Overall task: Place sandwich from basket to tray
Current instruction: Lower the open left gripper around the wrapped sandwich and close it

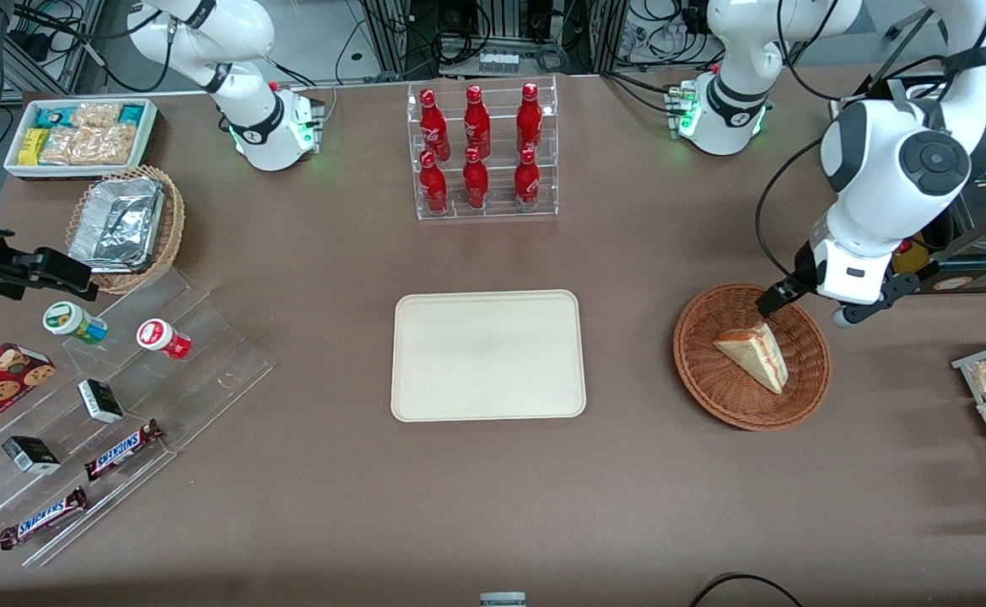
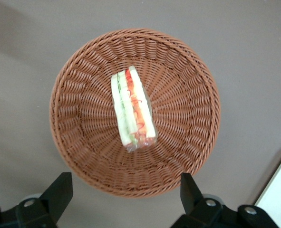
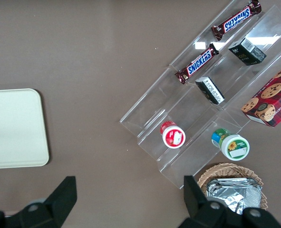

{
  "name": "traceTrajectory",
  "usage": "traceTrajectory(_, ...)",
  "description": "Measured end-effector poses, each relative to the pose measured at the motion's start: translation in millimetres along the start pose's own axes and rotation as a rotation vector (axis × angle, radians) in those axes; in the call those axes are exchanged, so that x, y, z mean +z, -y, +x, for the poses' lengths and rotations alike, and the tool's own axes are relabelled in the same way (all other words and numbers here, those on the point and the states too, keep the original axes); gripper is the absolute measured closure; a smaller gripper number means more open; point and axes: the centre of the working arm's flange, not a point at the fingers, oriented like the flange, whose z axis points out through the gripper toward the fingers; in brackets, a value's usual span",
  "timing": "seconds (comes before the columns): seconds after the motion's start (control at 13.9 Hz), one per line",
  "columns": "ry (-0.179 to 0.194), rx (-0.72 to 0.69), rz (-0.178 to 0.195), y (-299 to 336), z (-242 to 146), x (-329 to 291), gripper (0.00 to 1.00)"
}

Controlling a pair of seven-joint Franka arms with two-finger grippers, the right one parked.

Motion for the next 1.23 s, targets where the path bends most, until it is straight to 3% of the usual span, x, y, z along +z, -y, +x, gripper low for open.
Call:
traceTrajectory(0.29, -0.021, -0.025, -0.024, -5, 9, 37, 0.0)
traceTrajectory(1.01, -0.035, -0.049, -0.047, -2, 9, 120, 0.0)
traceTrajectory(1.08, -0.034, -0.05, -0.047, -1, 7, 125, 0.08)
traceTrajectory(1.15, -0.033, -0.056, -0.047, 0, 6, 127, 0.08)
traceTrajectory(1.23, -0.034, -0.066, -0.048, 0, 6, 127, 0.14)
